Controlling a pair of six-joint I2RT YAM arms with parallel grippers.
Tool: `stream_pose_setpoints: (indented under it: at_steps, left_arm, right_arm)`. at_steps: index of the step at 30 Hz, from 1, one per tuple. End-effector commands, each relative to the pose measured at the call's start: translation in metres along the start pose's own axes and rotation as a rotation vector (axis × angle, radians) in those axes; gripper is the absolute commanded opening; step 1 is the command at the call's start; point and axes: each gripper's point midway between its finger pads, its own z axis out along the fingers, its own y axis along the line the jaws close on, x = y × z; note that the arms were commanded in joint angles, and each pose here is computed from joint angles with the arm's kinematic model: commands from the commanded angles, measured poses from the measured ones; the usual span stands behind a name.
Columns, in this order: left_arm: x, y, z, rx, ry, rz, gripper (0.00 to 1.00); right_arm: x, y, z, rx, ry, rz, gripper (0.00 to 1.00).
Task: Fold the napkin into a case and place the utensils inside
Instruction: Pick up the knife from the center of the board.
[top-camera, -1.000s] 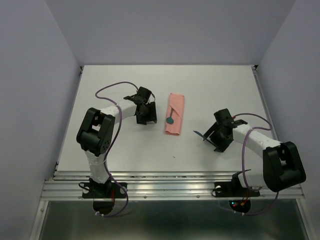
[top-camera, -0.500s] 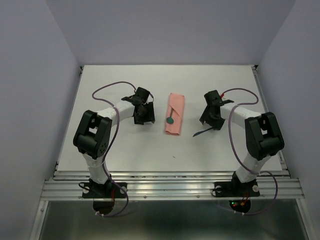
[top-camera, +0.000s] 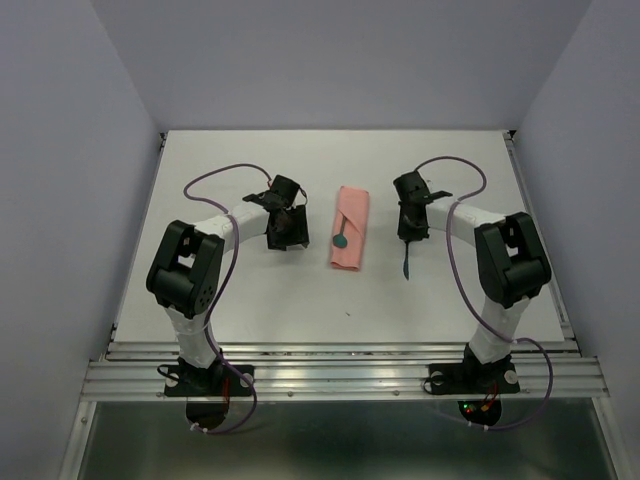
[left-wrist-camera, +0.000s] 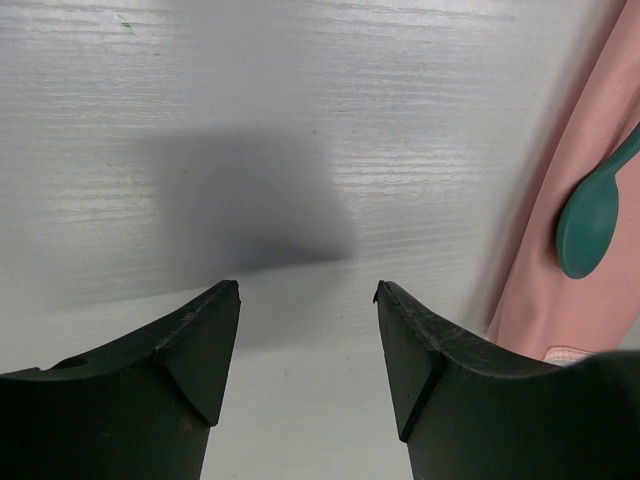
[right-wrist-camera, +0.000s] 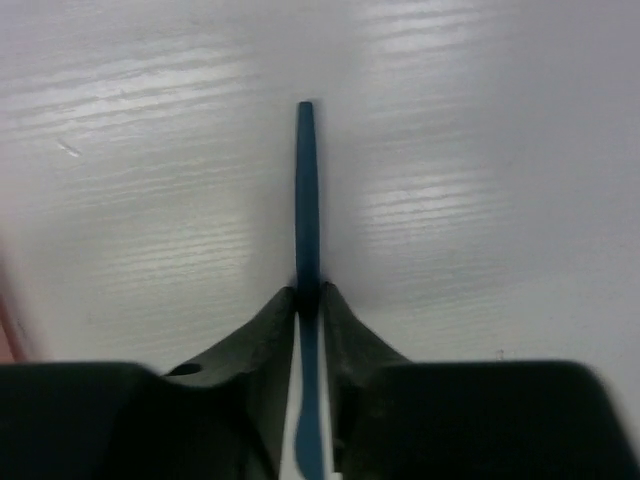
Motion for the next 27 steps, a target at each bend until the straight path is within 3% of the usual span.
stream_pose_setpoints:
  at_steps: [1,4,14,23,26,27]
  left_arm:
    - [-0.008,0.002,-0.012,-0.008,-0.038,-0.002,0.68]
    - [-0.008,0.001,-0.010,-0.005,-0.033,-0.002,0.68]
    - [-0.014,0.000,-0.010,-0.013,-0.039,0.004,0.68]
    - [-0.015,-0.001,-0.008,-0.016,-0.030,0.005,0.68]
    - [-0.014,0.000,-0.009,-0.022,-0.032,0.007,0.68]
    - [-0.014,0.001,-0.009,-0.023,-0.031,0.008,0.68]
  right_arm:
    - [-0.008,0.024,-0.003,-0.102,-0.083,-0.109,0.34]
    - [-0.009,0.024,-0.016,-0.130,-0.116,-0.103,0.52]
    - [0.038,0.018,-0.019,-0.134,0.009,-0.039,0.51]
    - [0.048,0.050,-0.018,-0.104,0.010,-0.151,0.35]
    - [0.047,0.049,-0.016,-0.096,0.009,-0.169,0.25]
    - [0.048,0.046,-0.015,-0.085,0.009,-0.179,0.17]
